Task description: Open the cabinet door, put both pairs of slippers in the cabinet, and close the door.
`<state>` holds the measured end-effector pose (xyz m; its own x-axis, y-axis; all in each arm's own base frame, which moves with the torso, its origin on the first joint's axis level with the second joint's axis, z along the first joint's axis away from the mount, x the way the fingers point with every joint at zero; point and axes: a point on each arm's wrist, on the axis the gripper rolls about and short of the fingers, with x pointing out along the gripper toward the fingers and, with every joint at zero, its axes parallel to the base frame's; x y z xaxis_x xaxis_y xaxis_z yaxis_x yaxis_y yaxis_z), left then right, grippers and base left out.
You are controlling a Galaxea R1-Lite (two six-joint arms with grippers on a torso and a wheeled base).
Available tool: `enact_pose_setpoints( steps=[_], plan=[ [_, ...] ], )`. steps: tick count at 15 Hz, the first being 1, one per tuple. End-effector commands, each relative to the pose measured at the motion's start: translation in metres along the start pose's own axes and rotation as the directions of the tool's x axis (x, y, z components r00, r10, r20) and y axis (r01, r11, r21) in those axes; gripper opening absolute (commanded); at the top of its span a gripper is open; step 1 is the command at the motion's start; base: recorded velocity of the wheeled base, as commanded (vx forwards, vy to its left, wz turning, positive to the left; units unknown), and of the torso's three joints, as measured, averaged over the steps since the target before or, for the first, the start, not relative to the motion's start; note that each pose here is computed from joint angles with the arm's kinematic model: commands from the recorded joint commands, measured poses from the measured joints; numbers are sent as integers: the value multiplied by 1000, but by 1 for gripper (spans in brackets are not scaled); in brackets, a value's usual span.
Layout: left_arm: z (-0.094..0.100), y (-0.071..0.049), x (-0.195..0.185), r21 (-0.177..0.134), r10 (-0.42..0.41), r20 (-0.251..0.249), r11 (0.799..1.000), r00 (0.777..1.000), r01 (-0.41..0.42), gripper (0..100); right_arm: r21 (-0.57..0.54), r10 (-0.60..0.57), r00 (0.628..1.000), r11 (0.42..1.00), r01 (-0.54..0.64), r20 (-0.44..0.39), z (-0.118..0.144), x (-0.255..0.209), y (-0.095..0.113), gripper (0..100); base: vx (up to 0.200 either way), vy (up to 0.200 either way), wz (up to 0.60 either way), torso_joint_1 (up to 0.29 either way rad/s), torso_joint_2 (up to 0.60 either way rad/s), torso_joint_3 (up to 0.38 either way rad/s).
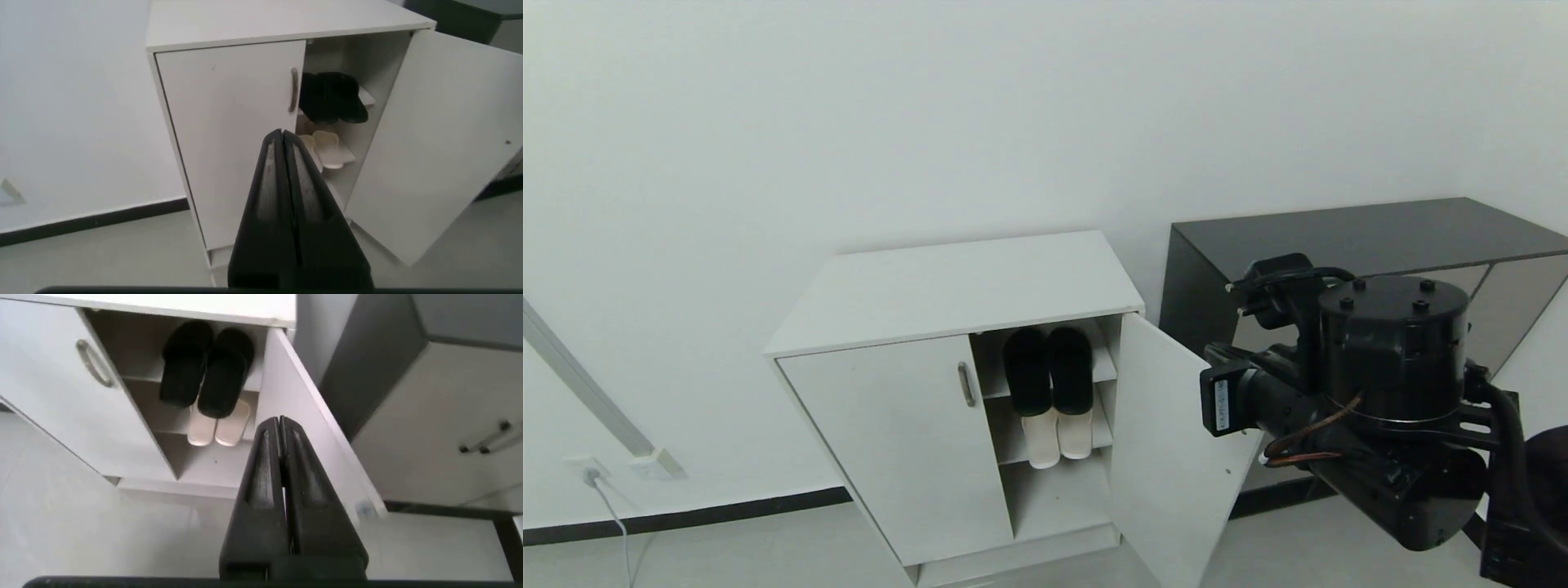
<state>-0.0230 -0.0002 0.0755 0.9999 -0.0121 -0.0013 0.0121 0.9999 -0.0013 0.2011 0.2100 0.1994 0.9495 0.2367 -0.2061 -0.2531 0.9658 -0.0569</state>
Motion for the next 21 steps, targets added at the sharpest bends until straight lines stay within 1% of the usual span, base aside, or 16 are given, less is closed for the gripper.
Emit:
enact_pose_setpoints(
  steps=[1, 4, 6, 7, 9, 10, 11, 15, 18, 21],
  plan=[
    [0, 0, 0, 0, 0, -2, 1000, 1000, 0, 0, -2, -9, 1000, 1000, 9, -5, -1, 2, -1, 0, 0, 0, 0, 0, 0, 0],
    [0, 0, 0, 0, 0, -2, 1000, 1000, 0, 0, -21, -15, 1000, 1000, 15, 4, 1, -1, -5, 0, 0, 0, 0, 0, 0, 0],
    [0, 0, 0, 0, 0, -2, 1000, 1000, 0, 0, -7, -63, 998, 998, 63, -1, 3, 11, -15, 0, 0, 0, 0, 0, 0, 0],
    [0, 0, 0, 0, 0, -2, 1000, 1000, 0, 0, 1, -70, 998, 998, 70, 3, 5, 14, -17, 0, 0, 0, 0, 0, 0, 0],
    [0, 0, 0, 0, 0, -2, 1000, 1000, 0, 0, 27, -100, 995, 995, 99, 19, 15, 27, -27, 0, 0, 0, 0, 0, 0, 0],
    [0, 0, 0, 0, 0, -2, 1000, 1000, 0, 0, 34, -132, 991, 991, 132, 14, 18, 41, -33, 0, 0, 0, 0, 0, 0, 0],
    [0, 0, 0, 0, 0, -2, 1000, 1000, 0, 0, 30, -149, 989, 988, 150, -18, 16, 59, -41, 0, 0, 0, 0, 0, 0, 0],
    [0, 0, 0, -3, 1, -2, 1000, 1000, -1, 0, 103, -124, 990, 986, 130, -60, 9, 107, -59, 0, 0, 0, 0, 0, 0, 0],
    [0, 0, 0, -5, 1, -2, 1000, 1000, -1, 0, 125, -142, 987, 981, 151, -80, 1, 132, -74, 0, 0, 0, 0, 0, 0, 0],
    [0, 0, 0, -3, 1, -2, 1000, 1000, -1, 0, 139, -155, 980, 975, 172, -123, -15, 152, -85, 0, 0, 0, 0, 0, 0, 0]
  ],
)
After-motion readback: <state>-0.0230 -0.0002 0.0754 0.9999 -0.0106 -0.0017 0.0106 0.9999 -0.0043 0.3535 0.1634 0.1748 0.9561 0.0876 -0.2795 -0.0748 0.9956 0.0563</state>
